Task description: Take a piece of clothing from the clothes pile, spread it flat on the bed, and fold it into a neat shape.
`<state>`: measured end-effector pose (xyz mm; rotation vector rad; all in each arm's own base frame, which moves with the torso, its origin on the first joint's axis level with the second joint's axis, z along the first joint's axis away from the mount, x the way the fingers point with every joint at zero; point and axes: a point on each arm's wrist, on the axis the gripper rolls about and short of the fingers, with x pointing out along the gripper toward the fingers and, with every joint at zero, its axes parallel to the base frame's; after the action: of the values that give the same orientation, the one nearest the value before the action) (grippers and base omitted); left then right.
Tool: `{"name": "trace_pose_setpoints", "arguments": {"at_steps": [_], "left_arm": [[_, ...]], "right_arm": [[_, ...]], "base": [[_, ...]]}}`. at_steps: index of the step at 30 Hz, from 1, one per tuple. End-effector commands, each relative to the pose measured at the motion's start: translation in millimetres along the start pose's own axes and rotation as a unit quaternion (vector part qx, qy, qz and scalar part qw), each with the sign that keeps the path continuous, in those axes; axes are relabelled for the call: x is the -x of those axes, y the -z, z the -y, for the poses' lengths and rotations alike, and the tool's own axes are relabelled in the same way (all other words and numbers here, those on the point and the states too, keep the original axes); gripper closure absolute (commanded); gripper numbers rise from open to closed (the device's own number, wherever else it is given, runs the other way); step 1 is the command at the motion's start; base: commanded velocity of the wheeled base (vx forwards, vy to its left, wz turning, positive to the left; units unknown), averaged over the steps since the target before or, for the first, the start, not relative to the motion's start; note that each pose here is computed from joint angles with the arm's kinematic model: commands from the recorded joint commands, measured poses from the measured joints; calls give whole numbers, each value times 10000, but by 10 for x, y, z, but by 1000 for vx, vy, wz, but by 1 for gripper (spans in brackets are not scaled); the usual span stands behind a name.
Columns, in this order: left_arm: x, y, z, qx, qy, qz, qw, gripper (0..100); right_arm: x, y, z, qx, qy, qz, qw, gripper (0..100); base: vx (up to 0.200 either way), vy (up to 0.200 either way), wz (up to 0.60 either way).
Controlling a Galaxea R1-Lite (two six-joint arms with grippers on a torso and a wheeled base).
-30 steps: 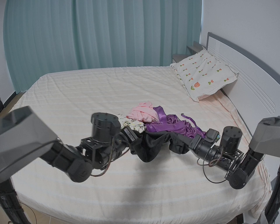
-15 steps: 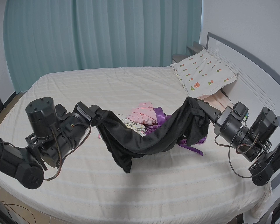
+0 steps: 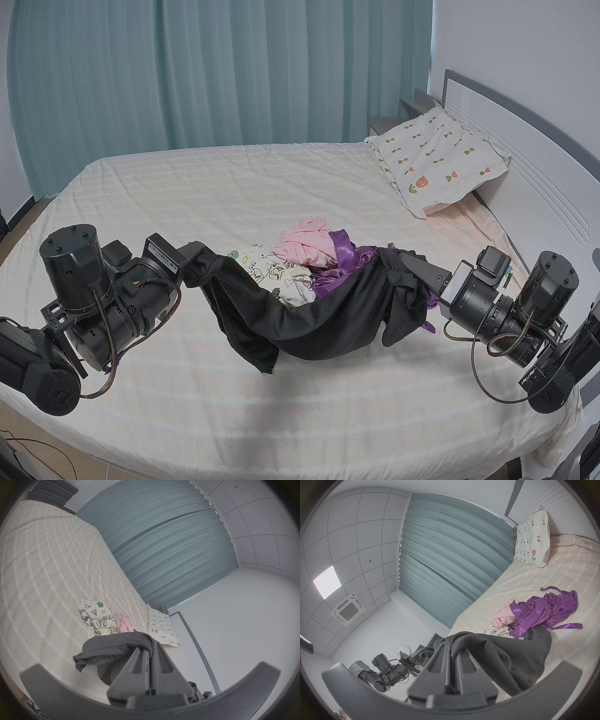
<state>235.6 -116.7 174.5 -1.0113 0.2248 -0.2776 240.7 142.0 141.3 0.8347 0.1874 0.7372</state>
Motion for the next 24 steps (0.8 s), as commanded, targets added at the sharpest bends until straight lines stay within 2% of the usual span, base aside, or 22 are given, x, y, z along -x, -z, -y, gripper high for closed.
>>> {"name": "trace_pose_setpoints", "arguments": {"at_steps": [1, 8, 24], "left_arm": [[-2, 14, -33, -3, -57, -33, 10000, 100], [15, 5, -26, 176, -34, -44, 9998, 100], [18, 5, -51, 172, -77, -60, 9998, 100]], "right_arm": [[5, 32, -1, 1, -8, -25, 10000, 100], [61, -25, -97, 34, -148, 67, 9999, 100], [80, 30, -129, 10, -192, -47, 9998, 100]], "base": [[-200, 0, 0], [-200, 0, 0], [0, 13, 0]]}}
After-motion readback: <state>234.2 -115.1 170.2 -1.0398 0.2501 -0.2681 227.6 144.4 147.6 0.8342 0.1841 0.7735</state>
